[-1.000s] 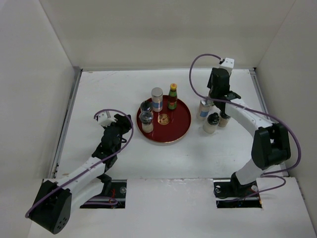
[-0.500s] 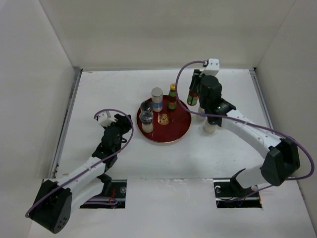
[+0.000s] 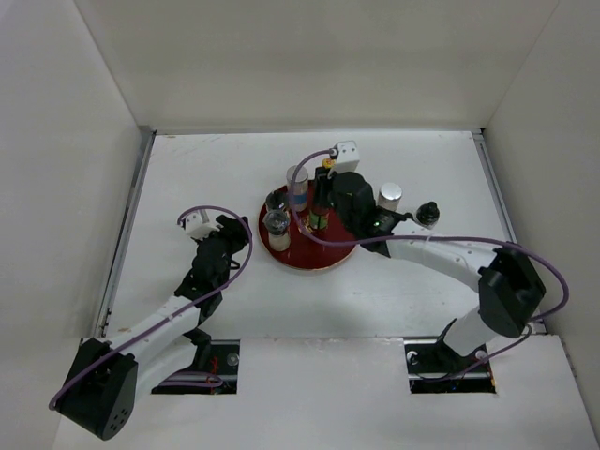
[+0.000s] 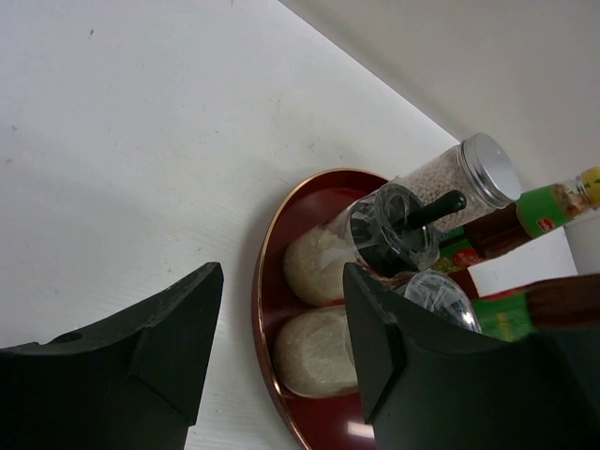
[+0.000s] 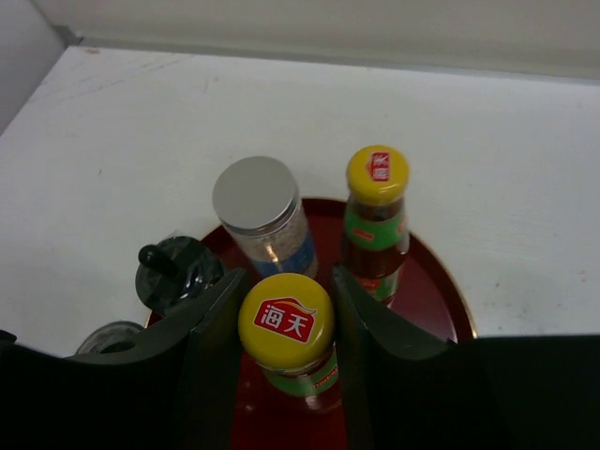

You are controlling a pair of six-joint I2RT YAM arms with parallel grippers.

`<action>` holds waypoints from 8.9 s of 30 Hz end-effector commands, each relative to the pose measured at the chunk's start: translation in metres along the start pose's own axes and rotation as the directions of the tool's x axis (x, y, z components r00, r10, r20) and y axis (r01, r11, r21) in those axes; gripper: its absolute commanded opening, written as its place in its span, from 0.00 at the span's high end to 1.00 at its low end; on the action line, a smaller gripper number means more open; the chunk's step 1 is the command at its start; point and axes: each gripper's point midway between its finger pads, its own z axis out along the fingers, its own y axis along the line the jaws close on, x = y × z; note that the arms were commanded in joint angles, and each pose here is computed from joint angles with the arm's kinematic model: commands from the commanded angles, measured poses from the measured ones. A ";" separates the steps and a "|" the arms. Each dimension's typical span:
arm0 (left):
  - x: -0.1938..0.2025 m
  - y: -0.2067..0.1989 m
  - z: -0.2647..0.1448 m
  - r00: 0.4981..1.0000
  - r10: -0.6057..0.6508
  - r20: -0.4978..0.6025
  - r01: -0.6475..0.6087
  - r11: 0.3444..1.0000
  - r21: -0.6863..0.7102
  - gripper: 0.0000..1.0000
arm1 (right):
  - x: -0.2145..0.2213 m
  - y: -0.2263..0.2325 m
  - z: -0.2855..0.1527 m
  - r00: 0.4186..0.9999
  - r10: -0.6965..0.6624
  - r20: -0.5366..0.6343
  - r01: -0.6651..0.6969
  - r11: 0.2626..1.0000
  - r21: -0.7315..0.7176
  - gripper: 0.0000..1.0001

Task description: Organize the condiment bottles

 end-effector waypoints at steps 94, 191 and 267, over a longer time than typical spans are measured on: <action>-0.004 -0.005 0.002 0.999 -0.043 0.017 0.043 0.999 0.033 0.47 | -0.007 -0.062 0.024 0.997 0.029 0.073 -0.038 0.990 0.136 0.20; -0.001 -0.009 0.002 0.998 -0.064 0.007 0.064 0.997 0.050 0.46 | 0.069 -0.282 -0.072 0.984 0.171 -0.044 -0.088 0.690 0.718 0.02; -0.013 0.030 0.026 0.991 -0.046 -0.126 0.017 0.974 -0.225 0.00 | 0.099 -0.217 -0.080 0.827 0.512 0.232 -0.559 0.701 0.444 0.00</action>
